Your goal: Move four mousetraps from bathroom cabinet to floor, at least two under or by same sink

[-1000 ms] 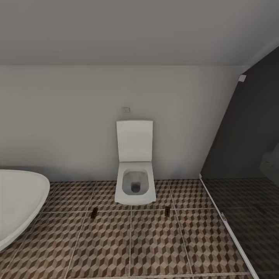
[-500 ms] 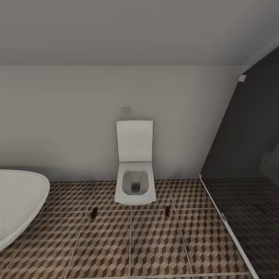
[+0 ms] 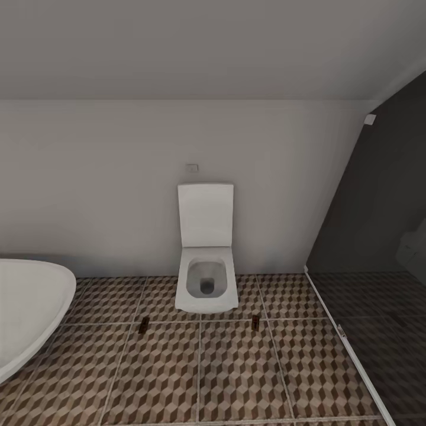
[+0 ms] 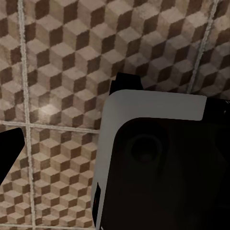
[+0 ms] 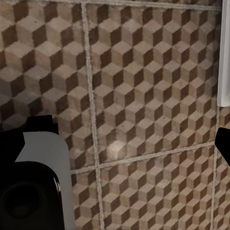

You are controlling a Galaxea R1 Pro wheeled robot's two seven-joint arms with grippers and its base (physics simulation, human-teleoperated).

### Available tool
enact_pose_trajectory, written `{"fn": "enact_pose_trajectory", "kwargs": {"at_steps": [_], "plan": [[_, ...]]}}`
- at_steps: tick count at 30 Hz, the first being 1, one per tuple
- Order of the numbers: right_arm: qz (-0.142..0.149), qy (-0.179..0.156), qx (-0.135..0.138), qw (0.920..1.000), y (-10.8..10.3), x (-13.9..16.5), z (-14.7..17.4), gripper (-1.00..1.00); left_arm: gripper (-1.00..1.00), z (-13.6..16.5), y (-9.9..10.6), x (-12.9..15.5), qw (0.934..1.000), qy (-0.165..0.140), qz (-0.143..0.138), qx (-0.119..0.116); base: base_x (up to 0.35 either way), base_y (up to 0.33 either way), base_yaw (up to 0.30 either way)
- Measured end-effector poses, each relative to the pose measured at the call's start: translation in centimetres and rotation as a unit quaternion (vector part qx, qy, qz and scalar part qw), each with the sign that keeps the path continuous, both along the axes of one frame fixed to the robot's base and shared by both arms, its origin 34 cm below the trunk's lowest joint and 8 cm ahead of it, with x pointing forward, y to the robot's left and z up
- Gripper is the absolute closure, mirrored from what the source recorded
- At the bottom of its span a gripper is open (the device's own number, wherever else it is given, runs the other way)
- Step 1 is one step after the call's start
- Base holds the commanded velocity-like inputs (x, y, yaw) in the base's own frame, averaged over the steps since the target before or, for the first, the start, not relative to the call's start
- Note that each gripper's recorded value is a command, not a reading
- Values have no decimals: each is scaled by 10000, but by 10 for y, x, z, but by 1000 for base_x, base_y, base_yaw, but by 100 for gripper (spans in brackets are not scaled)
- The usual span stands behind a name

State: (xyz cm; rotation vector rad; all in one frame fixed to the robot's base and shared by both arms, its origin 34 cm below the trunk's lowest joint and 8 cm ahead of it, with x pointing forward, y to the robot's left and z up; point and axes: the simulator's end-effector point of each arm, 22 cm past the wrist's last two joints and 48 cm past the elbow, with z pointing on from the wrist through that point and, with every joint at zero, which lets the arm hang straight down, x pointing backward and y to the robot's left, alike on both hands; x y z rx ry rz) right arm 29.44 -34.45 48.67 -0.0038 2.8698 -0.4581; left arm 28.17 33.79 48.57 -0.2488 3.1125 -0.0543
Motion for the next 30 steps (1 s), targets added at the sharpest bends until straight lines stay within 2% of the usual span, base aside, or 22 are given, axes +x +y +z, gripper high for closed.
{"fn": "enact_pose_trajectory", "kwargs": {"at_steps": [30], "plan": [[0,0,0,10000,0,0,0,-100,-100,0,0,0,10000,0,0,0,0,0,0]]}}
